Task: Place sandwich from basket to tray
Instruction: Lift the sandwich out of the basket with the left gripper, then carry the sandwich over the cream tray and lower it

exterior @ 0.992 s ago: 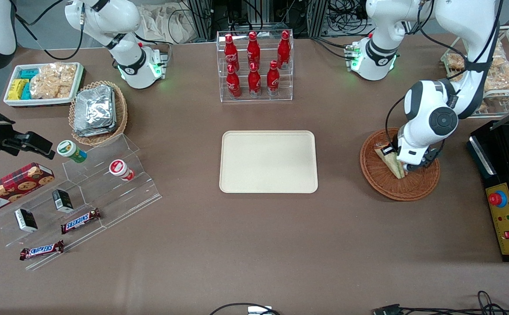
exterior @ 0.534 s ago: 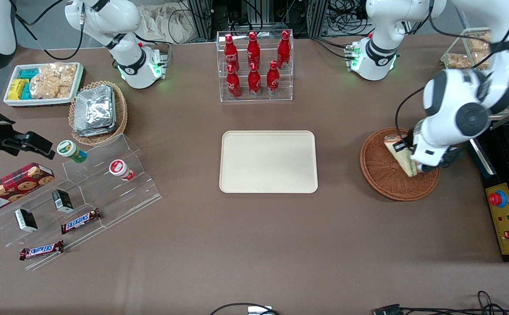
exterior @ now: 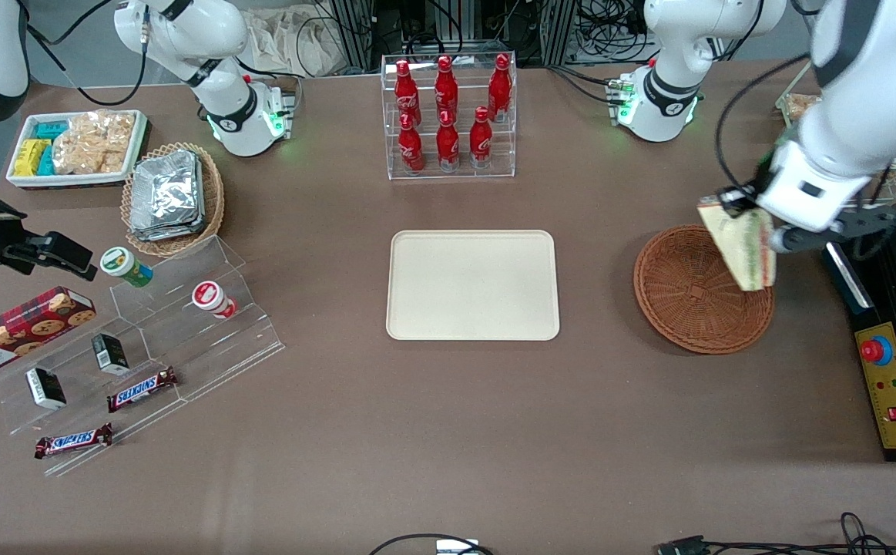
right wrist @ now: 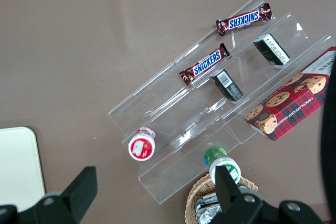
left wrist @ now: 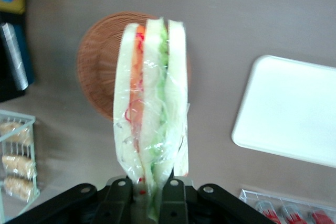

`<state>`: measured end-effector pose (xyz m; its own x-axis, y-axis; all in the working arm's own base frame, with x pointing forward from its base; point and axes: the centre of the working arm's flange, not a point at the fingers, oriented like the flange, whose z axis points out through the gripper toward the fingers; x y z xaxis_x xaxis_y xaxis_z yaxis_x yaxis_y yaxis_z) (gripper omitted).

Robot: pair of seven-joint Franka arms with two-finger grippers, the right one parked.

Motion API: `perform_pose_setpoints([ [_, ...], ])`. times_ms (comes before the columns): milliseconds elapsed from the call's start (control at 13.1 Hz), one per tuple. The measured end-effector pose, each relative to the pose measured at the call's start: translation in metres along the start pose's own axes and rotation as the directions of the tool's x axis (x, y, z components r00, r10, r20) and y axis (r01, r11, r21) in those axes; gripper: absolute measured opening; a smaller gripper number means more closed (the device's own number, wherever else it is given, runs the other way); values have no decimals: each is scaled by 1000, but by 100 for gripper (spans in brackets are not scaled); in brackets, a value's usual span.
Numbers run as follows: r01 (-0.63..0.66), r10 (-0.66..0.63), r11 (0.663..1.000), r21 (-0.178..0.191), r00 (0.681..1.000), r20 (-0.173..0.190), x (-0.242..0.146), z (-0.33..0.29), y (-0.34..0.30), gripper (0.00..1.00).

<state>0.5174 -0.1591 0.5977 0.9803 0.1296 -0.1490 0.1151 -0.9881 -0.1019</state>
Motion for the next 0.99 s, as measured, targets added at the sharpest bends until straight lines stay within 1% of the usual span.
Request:
perform_pose_setpoints([
  [76,-55,55,998,0,998,-11,-19,-5,44,19],
  [153,-95,95,996,-1,995,-11,-42,-4,88,19],
  [305,-133,133,991,-7,991,-11,-88,-1,166,19],
  [382,-146,146,989,-18,989,-11,-101,0,191,19],
  [458,-150,150,988,-34,989,-13,-103,1,203,19],
  [534,-148,148,988,-49,989,-16,-96,6,206,19],
  [687,-134,133,989,-69,991,-8,-73,33,211,19],
  [840,-134,135,988,-79,991,0,-59,92,225,19],
  [992,-139,140,987,-82,990,11,-57,159,233,19],
])
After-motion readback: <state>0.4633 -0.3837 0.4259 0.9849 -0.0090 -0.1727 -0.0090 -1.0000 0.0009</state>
